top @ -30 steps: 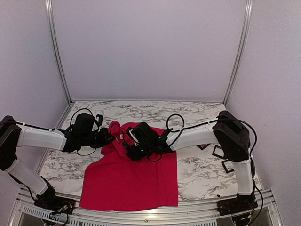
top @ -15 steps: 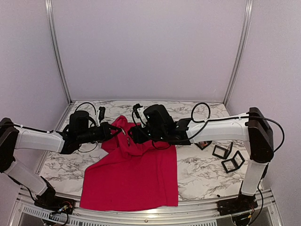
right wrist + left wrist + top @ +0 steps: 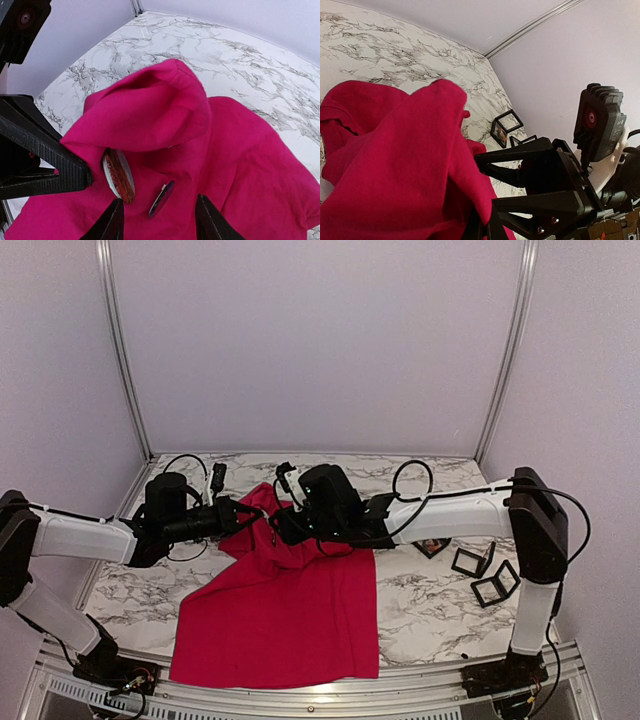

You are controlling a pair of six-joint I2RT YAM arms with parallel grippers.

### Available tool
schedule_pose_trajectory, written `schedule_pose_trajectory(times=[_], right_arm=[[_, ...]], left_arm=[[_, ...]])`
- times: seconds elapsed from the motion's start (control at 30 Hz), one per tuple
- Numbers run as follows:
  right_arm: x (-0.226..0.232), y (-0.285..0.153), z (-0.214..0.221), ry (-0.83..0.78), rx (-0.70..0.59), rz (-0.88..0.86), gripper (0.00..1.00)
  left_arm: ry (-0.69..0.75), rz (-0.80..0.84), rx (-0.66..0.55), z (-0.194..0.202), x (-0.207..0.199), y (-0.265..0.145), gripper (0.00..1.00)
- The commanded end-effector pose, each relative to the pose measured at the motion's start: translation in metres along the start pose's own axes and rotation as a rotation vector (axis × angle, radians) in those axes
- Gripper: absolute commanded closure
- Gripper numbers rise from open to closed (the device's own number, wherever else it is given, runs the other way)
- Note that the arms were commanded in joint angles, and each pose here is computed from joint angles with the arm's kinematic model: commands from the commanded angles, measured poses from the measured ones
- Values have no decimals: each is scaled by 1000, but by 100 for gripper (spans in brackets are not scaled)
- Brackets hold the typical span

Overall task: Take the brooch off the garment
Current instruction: Pick up the brooch from the flattened clothing.

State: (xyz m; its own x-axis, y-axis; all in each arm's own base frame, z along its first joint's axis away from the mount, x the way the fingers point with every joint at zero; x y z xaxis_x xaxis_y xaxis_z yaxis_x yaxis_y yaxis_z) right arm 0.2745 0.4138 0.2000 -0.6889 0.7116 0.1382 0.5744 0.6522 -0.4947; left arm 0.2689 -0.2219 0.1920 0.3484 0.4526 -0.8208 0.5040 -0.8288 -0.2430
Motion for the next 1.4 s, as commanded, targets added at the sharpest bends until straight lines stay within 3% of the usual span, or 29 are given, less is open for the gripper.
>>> schedule_pose_trajectory(times=[0.0, 1.2, 1.37], right_arm=[[2, 4, -13, -14, -52, -9, 55], [15, 12, 7, -63, -41, -28, 61], [15, 15, 3, -64, -57, -13, 66]], left_arm=[[30, 70, -21, -9, -16, -3, 100], [51, 68, -23, -12, -23, -7, 100], [53, 70, -18, -12, -23, -7, 100]])
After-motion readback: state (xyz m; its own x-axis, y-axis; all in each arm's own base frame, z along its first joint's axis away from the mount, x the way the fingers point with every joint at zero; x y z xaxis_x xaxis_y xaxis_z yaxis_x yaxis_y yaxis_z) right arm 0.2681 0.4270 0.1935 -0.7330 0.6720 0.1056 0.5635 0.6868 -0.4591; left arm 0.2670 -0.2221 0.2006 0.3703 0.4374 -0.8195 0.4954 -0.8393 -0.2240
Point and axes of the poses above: each gripper's point midway between its finger pads, its own y axis out along the fingers, its own x axis along the line the jaws close on, z = x × y, the point moved 8 cm from there along -y, back along the fingers, and after that the axes turned 5 degrees about -y, right-handed, at the moved point
